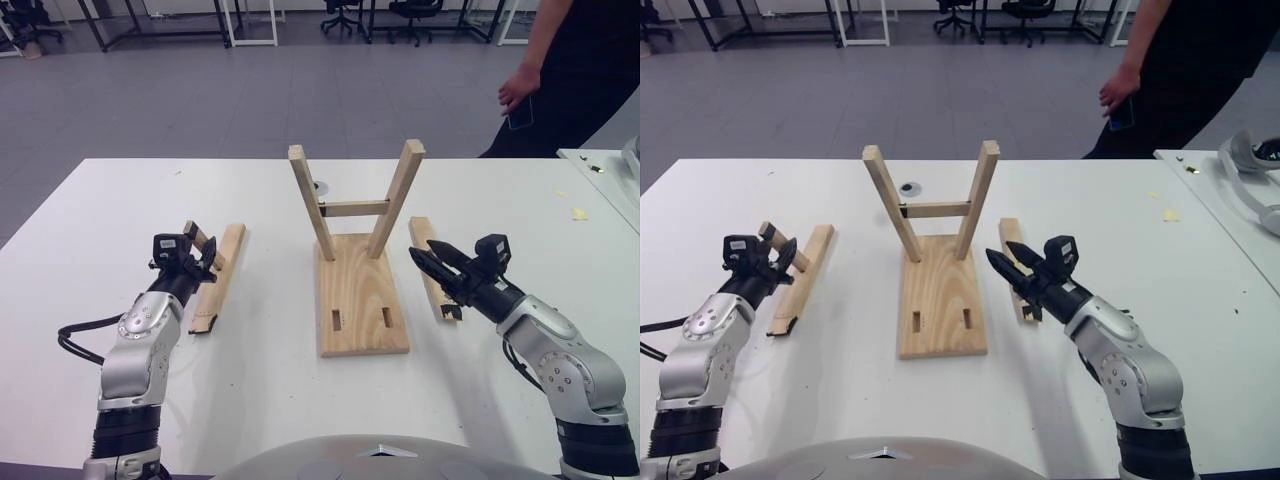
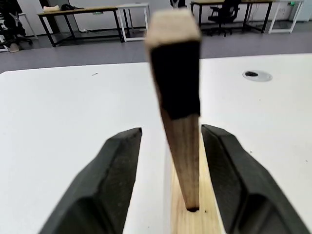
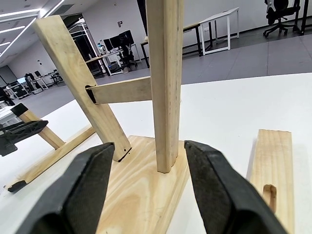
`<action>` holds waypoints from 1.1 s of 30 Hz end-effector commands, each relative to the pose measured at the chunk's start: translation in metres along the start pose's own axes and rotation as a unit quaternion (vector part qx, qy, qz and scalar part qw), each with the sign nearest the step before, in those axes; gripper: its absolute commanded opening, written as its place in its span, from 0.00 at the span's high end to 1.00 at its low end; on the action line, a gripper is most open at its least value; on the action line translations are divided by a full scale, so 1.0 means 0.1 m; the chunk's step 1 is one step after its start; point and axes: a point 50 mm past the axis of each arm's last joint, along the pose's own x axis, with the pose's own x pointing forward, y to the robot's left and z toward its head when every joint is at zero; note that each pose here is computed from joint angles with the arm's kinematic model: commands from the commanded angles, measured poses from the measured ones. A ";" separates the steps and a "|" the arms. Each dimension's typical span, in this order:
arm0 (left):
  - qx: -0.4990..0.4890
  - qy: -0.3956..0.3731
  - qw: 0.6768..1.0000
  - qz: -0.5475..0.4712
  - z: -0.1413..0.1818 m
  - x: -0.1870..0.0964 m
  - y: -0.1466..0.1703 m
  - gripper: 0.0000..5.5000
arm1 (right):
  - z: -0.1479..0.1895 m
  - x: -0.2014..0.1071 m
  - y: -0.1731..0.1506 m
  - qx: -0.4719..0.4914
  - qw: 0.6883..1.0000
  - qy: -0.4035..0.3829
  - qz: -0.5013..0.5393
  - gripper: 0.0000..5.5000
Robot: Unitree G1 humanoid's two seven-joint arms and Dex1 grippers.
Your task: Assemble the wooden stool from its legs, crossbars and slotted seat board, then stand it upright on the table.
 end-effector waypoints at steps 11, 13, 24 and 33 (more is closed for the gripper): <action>0.036 0.202 0.979 -0.017 -0.40 -0.21 -0.02 0.33 | -0.02 0.06 0.05 -0.004 1.000 0.004 0.006 0.51; 0.043 0.205 0.978 -0.018 -0.41 -0.21 0.00 0.39 | -0.03 0.06 0.06 -0.004 1.000 0.003 0.004 0.51; 0.016 0.115 0.992 -0.058 -0.19 -0.14 -0.03 0.62 | 0.14 0.02 -0.08 0.008 0.998 -0.046 -0.032 0.51; 0.107 -0.295 0.930 -0.192 1.69 -0.10 -0.46 0.63 | 1.91 0.42 0.60 0.072 0.943 -0.276 0.170 0.34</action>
